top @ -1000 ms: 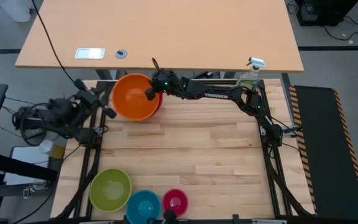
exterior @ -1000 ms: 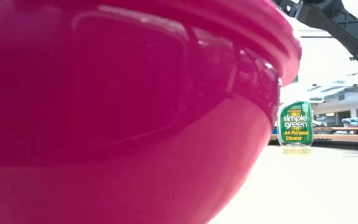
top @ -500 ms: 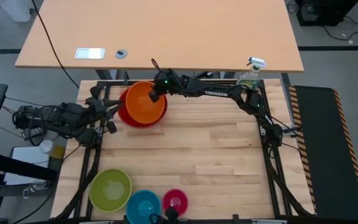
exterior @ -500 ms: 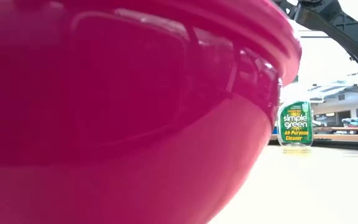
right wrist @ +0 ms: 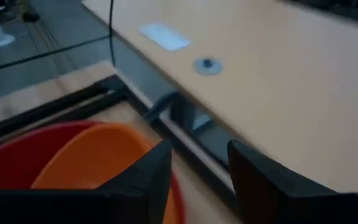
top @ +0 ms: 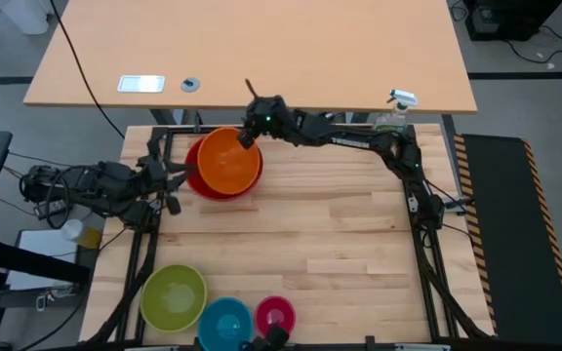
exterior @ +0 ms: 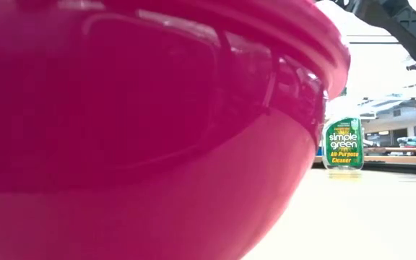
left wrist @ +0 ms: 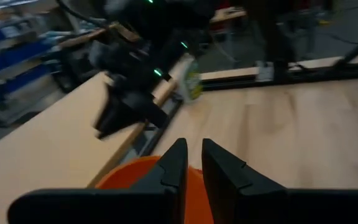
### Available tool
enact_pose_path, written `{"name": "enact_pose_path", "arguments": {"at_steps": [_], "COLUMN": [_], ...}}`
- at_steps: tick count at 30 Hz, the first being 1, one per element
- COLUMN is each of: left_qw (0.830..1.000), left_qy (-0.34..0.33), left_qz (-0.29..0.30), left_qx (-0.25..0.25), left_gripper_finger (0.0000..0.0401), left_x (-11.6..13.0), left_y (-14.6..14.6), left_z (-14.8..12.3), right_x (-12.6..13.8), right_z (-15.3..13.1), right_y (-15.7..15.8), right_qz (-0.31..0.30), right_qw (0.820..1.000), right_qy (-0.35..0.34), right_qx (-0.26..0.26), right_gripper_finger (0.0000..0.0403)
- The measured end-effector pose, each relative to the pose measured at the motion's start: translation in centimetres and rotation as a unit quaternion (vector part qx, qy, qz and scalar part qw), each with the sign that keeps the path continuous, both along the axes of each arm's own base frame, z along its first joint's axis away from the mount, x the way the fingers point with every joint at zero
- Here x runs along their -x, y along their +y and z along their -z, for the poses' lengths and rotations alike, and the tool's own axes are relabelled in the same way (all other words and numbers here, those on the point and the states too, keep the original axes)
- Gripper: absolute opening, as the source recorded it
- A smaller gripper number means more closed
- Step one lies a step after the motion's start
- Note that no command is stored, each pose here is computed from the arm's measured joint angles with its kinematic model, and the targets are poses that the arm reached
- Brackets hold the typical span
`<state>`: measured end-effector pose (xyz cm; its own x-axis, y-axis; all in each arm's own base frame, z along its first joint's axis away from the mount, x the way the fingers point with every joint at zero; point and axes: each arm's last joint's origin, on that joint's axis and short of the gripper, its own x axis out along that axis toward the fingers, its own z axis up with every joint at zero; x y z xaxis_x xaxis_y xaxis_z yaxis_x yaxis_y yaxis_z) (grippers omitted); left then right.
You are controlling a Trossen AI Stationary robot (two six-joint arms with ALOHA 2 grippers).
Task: Nest bowls inside each other by size order
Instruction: Stack the orange bowl on top of the red bowl
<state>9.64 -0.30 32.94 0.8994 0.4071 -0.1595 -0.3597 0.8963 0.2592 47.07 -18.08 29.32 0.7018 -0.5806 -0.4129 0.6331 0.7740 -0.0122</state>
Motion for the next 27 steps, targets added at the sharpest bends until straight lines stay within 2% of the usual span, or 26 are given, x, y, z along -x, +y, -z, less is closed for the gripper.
{"name": "enact_pose_path", "arguments": {"at_steps": [2,7,11,15,27], "left_qw": [1.000,1.000,1.000,0.999,0.999], "left_qy": [0.004,0.018,0.019,0.023,0.046], "left_qz": [0.014,0.018,0.017,0.015,0.013], "left_qx": [0.002,0.007,0.010,0.020,0.024], "left_gripper_finger": [0.0050,0.0050,0.0050,0.0050,0.0050], "left_x": [-0.1,0.0,-0.2,-0.3,-1.0], "left_y": [-0.1,-0.1,-0.1,-0.1,-0.3], "left_z": [0.1,0.4,0.4,0.6,1.1], "right_x": [0.6,1.6,1.3,0.4,0.2], "right_z": [-0.6,-0.1,1.4,2.9,4.1], "right_y": [0.5,1.7,1.7,1.5,2.3], "right_qz": [-0.006,-0.020,0.018,0.017,-0.005], "right_qw": [1.000,0.995,0.992,0.994,0.992], "right_qy": [0.022,0.084,0.117,0.107,0.120], "right_qx": [-0.003,-0.051,-0.033,-0.024,-0.038], "right_gripper_finger": [0.0165,0.0165,0.0165,0.0165,0.0165]}}
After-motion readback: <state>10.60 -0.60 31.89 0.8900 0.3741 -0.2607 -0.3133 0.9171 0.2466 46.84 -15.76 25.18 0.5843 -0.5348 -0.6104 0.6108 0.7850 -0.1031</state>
